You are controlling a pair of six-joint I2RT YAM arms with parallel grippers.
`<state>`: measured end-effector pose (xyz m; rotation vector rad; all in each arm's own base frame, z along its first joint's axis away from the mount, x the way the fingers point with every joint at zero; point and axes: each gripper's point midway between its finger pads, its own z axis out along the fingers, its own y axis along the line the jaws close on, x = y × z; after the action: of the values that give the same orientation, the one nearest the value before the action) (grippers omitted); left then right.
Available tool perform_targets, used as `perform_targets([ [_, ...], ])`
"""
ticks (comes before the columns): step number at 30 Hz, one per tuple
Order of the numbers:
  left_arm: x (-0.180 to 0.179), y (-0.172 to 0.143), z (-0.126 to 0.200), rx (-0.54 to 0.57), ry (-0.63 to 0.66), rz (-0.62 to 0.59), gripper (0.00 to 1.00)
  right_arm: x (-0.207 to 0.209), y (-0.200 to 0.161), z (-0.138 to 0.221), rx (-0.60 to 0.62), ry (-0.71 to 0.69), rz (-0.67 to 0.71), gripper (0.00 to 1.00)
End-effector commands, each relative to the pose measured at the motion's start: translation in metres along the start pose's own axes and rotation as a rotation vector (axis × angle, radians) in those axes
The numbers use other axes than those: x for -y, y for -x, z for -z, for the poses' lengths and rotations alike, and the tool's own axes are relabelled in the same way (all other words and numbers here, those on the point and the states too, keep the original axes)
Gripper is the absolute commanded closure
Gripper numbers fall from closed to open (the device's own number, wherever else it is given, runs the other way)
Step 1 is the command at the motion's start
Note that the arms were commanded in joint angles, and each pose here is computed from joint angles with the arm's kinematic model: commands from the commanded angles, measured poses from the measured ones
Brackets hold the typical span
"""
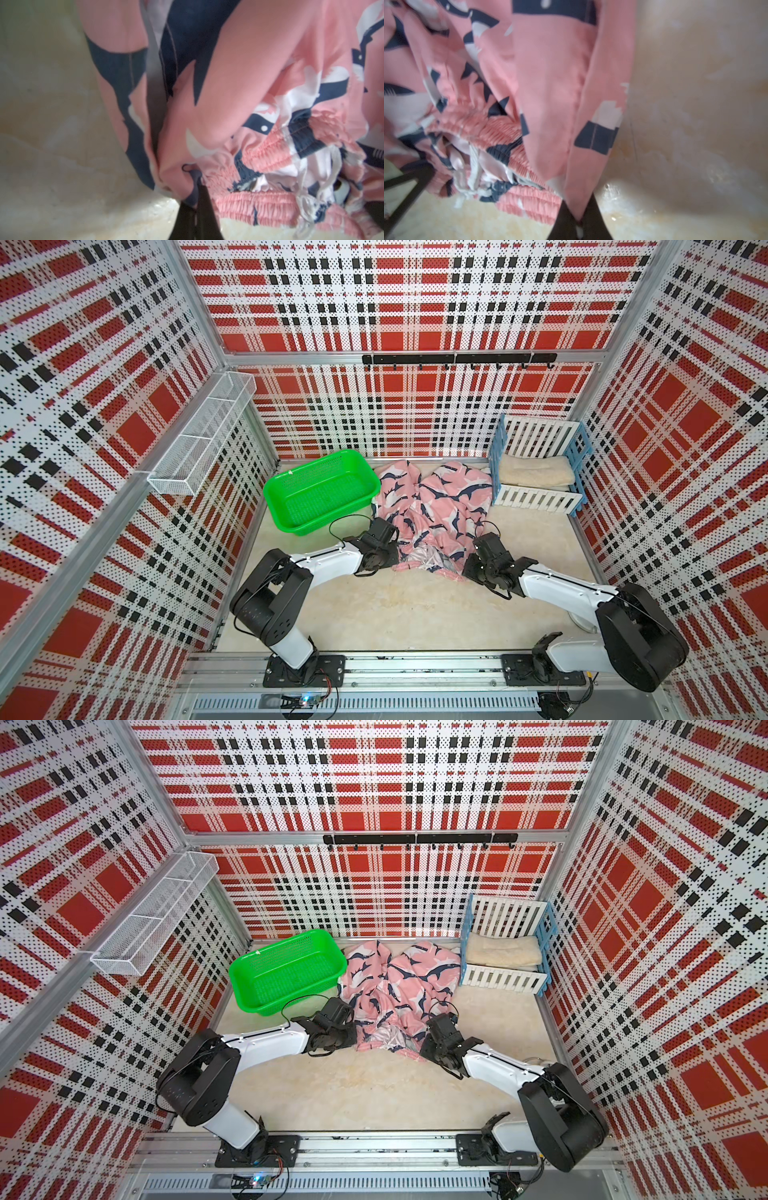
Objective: Roll up the shorts
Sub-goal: Flatten out the shorts at the center of the board.
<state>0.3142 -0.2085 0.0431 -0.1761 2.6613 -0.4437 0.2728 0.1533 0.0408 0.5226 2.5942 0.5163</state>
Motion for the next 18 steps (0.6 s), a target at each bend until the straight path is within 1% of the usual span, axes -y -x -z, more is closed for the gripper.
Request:
perform_targets([
  [1,0.01,0.041,0.035,0.134,-0.051,-0.039,1.0,-0.006,0.021,0.012,0.053,0.034,-0.004,1.0],
  [5,0.011,0.081,0.084,0.292,-0.079,-0.026,1.0,-0.012,0.047,0.037,0.122,0.042,0.015,1.0],
  [7,0.002,0.091,0.106,0.353,-0.07,-0.006,1.0,-0.009,0.058,0.05,0.158,0.021,0.019,1.0],
  [8,-0.002,0.09,0.111,0.371,-0.071,-0.001,1.0,-0.004,0.061,0.054,0.17,0.009,0.014,1.0],
  [9,-0.01,0.084,0.115,0.387,-0.06,0.008,1.0,0.002,0.062,0.056,0.179,0.0,0.004,1.0],
  [11,-0.031,0.065,0.112,0.395,-0.032,0.052,1.0,0.018,0.06,0.056,0.179,-0.019,-0.035,1.0],
  [13,-0.061,0.04,0.104,0.392,-0.003,0.133,1.0,0.039,0.051,0.049,0.159,-0.052,-0.091,1.0],
  [16,-0.088,0.01,0.094,0.402,-0.049,0.27,1.0,0.06,0.032,0.036,0.121,-0.093,-0.132,1.0],
  [18,-0.091,-0.006,0.085,0.383,-0.111,0.324,1.0,0.065,0.018,0.027,0.069,-0.089,-0.142,1.0],
])
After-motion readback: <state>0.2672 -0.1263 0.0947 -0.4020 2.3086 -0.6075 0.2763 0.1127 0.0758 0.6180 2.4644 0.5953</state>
